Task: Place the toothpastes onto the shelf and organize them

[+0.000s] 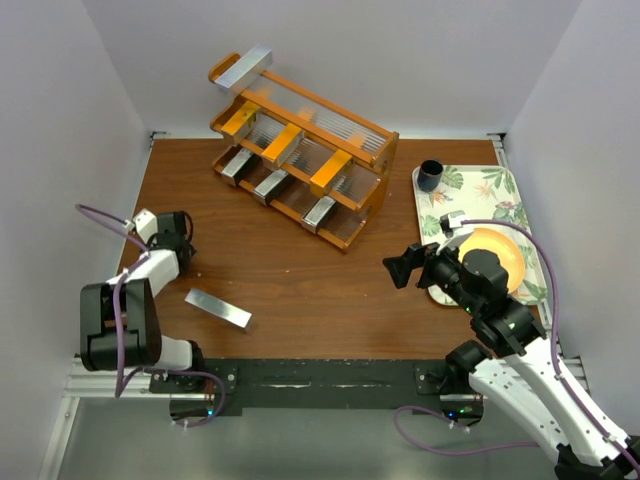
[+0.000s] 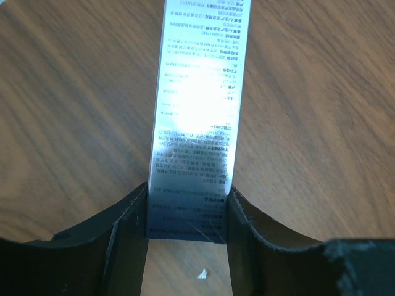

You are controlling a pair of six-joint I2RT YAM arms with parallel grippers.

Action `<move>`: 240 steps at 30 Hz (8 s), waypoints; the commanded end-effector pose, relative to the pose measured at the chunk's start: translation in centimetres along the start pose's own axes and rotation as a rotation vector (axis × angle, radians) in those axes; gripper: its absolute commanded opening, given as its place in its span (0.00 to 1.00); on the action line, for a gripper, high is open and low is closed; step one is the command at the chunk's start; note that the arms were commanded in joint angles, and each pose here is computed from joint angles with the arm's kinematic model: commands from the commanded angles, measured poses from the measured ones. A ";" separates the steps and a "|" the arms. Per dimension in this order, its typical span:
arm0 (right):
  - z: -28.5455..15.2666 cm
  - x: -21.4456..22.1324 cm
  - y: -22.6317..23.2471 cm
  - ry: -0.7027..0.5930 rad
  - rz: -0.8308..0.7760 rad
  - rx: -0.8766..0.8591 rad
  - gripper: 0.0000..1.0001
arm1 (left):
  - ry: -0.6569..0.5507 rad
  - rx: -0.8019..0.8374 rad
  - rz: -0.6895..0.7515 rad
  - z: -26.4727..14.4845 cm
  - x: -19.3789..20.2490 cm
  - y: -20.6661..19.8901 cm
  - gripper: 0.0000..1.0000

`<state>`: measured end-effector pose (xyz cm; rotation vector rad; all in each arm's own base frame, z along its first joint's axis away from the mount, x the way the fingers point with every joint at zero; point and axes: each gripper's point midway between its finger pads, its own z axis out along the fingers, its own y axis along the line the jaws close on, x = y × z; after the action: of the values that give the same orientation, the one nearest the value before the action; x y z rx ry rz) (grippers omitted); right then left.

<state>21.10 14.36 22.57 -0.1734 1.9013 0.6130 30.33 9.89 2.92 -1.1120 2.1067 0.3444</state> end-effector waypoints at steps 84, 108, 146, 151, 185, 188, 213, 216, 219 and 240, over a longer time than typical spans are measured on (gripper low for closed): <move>1.4 0.7 -0.5 0.039 -0.015 0.027 0.97 | -0.385 1.251 0.817 -26.8 -17.4 -39.1 0.23; 1.4 0.8 -0.5 0.040 -0.014 0.024 0.97 | -0.401 1.253 0.807 -27.3 -17.4 -39.5 0.44; 1.3 0.7 -0.4 0.033 -0.013 0.016 0.97 | -0.367 1.309 0.840 -28.9 -16.0 -37.4 0.46; 1.3 0.7 -0.4 0.034 -0.013 0.017 0.97 | -0.350 1.321 0.844 -28.7 -15.4 -37.6 0.48; 1.8 1.1 1.7 0.083 -0.045 -0.100 0.98 | -0.335 0.785 0.269 -27.6 -12.9 -12.4 1.00; 1.9 1.4 1.7 0.096 -0.044 -0.100 0.98 | -0.229 0.690 0.254 -24.8 -9.3 -9.6 1.00; 2.4 2.0 1.5 0.119 -0.043 -0.096 0.98 | 0.349 0.359 -0.078 -17.2 9.9 1.5 1.00; 2.3 2.0 1.4 0.114 -0.040 -0.091 0.98 | 0.333 0.354 -0.090 -16.9 9.7 1.4 1.00; 2.3 1.9 1.4 0.110 -0.040 -0.090 0.98 | 0.363 0.352 -0.094 -16.6 10.6 1.3 1.00; 2.1 1.7 1.2 0.104 -0.042 -0.076 0.98 | 0.205 0.562 0.213 -17.5 7.4 -15.1 0.99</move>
<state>21.49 16.60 19.84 -0.2860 2.0125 0.6570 27.14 -9.11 9.01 -0.7865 2.3827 -0.2314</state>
